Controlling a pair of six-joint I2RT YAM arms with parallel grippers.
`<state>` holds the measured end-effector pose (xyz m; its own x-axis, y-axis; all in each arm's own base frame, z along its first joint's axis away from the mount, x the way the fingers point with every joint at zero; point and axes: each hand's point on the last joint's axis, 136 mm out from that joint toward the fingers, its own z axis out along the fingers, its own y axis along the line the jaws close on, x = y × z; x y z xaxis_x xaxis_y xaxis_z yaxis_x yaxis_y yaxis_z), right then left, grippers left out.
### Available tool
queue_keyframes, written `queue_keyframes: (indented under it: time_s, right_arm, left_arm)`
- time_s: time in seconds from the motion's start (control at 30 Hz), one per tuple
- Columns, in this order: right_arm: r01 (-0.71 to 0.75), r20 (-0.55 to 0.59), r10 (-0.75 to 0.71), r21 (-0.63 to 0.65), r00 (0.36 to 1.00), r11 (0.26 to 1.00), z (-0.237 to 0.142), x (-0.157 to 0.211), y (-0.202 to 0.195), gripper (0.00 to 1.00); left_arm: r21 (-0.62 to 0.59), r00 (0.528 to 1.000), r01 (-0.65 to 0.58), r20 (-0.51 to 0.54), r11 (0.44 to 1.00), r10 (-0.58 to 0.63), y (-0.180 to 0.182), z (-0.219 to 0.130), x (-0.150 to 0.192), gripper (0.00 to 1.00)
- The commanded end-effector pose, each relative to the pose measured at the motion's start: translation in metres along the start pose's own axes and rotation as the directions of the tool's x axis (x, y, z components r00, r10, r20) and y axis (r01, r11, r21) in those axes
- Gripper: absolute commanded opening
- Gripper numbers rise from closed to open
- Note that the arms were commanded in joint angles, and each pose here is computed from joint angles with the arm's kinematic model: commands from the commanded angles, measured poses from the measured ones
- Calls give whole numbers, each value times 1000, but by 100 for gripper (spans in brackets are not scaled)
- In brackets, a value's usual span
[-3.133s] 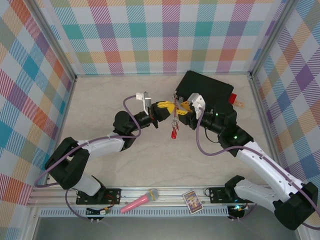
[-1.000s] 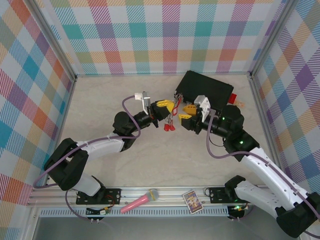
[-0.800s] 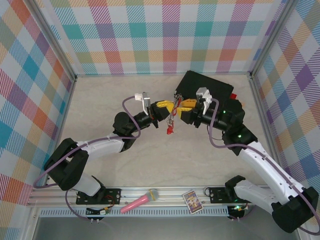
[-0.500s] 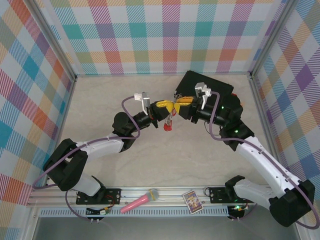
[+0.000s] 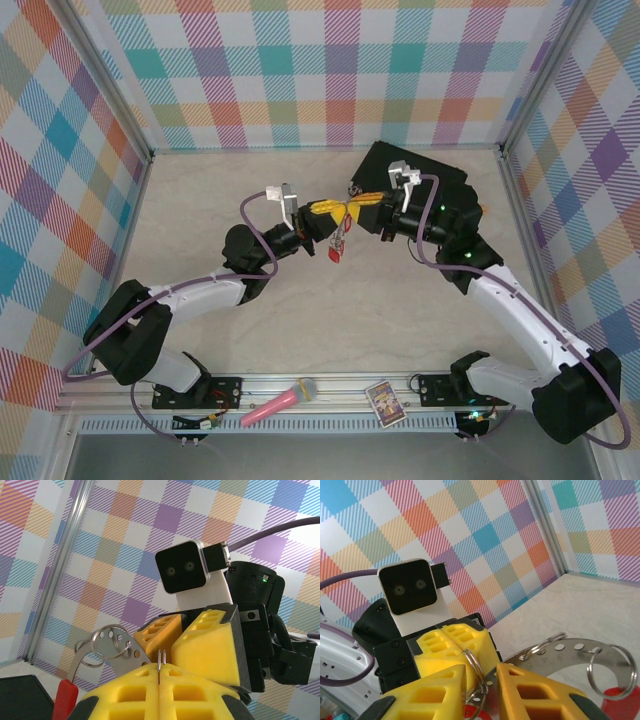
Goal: Put the keys on the keyring
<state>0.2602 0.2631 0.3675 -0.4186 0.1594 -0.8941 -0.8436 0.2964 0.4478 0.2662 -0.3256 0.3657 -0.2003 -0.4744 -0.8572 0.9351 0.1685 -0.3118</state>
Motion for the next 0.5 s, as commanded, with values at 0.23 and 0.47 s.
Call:
queue_keyframes:
  time_s: [0.23, 0.47]
  right_arm:
    - [17, 1, -17, -91, 1000, 996, 2, -10, 16, 17]
    - [4, -18, -5, -97, 1000, 995, 3, -6, 15, 7]
  left_arm:
    - [60, 998, -39, 50, 997, 36, -17, 4, -16, 0]
    - [51, 998, -41, 52, 998, 39, -15, 4, -16, 0]
